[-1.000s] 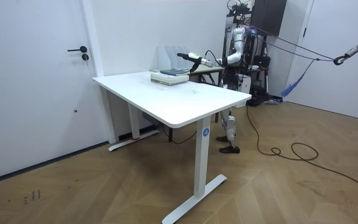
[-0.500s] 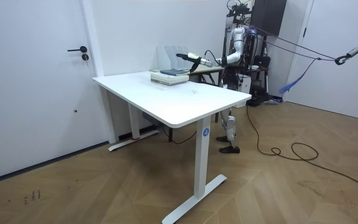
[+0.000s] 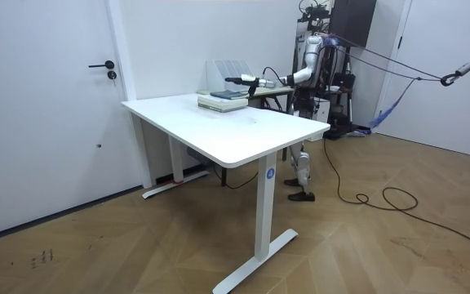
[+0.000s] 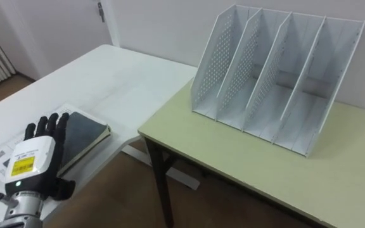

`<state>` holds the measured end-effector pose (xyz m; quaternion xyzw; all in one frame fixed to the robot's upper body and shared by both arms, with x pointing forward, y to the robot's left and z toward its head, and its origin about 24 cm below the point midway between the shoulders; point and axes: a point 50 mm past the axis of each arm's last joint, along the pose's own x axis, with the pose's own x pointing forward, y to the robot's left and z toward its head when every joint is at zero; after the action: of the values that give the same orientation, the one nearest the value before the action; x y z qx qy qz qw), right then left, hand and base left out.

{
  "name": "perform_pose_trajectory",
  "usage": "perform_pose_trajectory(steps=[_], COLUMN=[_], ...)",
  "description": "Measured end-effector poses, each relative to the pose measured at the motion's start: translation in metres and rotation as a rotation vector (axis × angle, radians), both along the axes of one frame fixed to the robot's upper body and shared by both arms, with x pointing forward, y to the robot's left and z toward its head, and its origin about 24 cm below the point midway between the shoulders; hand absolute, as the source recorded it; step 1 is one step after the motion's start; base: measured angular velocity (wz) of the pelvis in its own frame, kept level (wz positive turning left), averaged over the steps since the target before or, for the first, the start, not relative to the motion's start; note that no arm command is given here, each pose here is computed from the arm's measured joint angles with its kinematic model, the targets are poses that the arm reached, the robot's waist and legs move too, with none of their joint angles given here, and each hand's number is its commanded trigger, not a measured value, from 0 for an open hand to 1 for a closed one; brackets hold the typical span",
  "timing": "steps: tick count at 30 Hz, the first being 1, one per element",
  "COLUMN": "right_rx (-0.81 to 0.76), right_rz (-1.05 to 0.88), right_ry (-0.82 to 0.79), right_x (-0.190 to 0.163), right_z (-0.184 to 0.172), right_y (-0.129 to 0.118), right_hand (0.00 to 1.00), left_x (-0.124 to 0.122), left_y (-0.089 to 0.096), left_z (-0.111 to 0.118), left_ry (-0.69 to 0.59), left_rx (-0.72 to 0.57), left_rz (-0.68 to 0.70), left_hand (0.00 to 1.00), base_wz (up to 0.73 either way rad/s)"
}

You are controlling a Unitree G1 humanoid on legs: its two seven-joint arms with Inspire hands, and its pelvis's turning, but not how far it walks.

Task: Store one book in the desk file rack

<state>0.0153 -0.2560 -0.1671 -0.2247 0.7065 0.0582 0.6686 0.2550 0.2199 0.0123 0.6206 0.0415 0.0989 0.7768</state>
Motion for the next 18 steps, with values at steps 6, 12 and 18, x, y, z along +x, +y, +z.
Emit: perform_pose_trajectory(steps=[6,12,18], right_rx=[-0.009,-0.005,-0.004], right_rz=[-0.002,-0.004,-0.001], right_ry=[0.000,-0.004,-0.003], right_x=[-0.001,0.000,0.000], right_z=[0.000,0.000,0.000], right_y=[-0.001,0.000,0.001], right_hand=[0.00,0.00,0.00], left_x=[0.007,0.010,0.006], left_y=[0.000,0.004,0.010], left_z=[0.006,0.009,-0.010], left_ry=[-0.026,-0.030,0.094], left_rx=[-0.035,-0.054,-0.122], left_rz=[0.006,0.020,0.052], left_hand=[0.00,0.00,0.00], base_wz=[-0.06,-0.07,-0.01])
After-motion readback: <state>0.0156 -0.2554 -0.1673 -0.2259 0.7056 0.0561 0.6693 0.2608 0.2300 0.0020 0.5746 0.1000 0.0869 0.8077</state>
